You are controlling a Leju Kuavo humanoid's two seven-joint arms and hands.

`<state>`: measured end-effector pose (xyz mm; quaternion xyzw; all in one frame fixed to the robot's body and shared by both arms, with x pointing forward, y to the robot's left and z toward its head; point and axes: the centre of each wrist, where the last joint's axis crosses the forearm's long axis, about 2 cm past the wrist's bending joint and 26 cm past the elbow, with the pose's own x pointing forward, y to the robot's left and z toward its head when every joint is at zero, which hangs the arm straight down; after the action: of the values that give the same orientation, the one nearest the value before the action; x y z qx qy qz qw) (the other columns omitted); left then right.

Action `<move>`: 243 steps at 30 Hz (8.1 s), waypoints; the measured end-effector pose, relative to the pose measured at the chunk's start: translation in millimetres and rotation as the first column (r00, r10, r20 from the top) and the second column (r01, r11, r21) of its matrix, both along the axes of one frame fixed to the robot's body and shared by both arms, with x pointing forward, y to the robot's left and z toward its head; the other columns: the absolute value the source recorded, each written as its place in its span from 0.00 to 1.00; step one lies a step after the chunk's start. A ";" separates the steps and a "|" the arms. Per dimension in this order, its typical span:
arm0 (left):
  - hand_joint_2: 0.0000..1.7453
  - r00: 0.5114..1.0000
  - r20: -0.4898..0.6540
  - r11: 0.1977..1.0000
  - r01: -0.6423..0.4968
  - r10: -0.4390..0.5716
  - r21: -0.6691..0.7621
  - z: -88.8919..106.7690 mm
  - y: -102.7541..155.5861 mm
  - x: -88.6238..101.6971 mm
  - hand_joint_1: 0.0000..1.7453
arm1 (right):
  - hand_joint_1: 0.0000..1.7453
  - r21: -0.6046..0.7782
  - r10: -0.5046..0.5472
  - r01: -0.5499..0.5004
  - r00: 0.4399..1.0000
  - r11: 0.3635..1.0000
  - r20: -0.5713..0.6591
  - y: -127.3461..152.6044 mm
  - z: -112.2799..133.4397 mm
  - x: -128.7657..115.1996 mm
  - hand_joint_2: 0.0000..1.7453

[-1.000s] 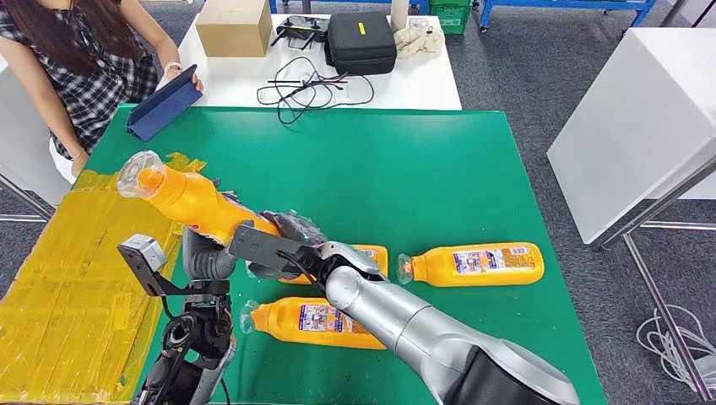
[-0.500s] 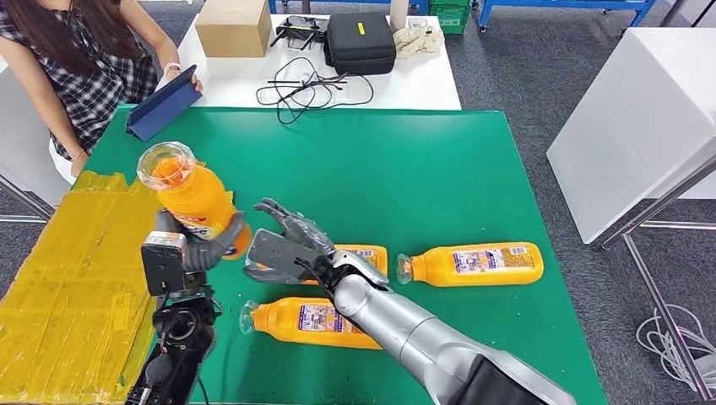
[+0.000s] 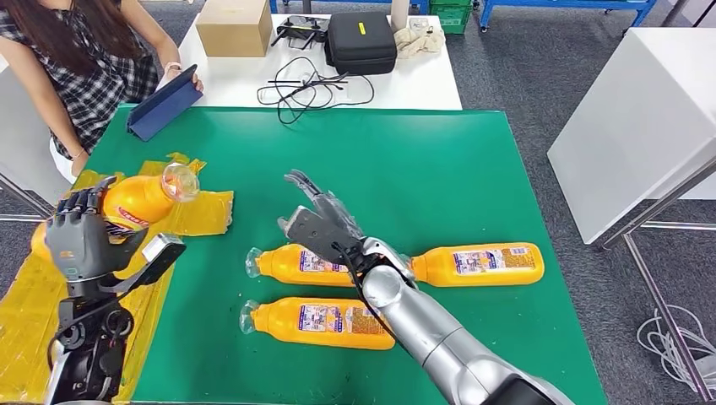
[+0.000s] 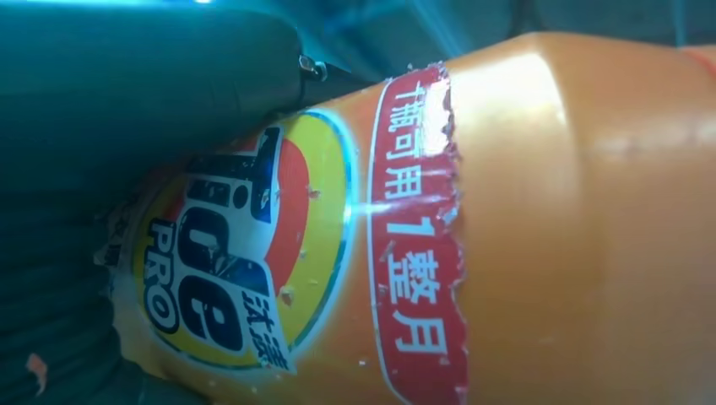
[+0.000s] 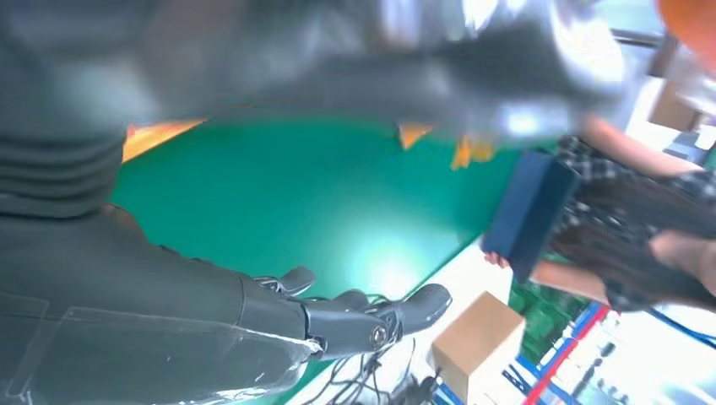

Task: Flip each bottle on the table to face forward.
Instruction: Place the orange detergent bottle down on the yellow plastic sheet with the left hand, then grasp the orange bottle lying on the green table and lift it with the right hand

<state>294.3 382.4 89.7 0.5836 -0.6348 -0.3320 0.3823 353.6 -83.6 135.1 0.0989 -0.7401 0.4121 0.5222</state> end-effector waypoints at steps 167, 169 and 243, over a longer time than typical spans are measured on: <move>0.00 0.986 -0.032 0.926 0.142 -0.164 -0.350 -52.9 31.6 -16.1 0.00 | 0.00 -0.831 0.139 -0.025 0.988 0.555 0.064 14.6 -78.7 -105.9 1.00; 0.00 0.986 -0.028 0.924 0.142 -0.162 -0.356 -52.6 31.3 -15.3 0.00 | 0.00 -0.846 0.140 -0.016 0.988 0.533 0.069 10.6 -82.9 -109.5 1.00; 0.00 0.989 -0.013 0.898 0.131 -0.151 -0.419 -55.0 35.4 -21.5 0.00 | 0.00 -0.114 0.002 0.005 0.998 0.993 0.061 -96.8 -43.7 -129.0 1.00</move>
<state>272.7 417.8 34.7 0.4334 -0.7228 -0.2285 0.4873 224.6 -180.4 91.4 0.0556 -0.7309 0.4561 0.5046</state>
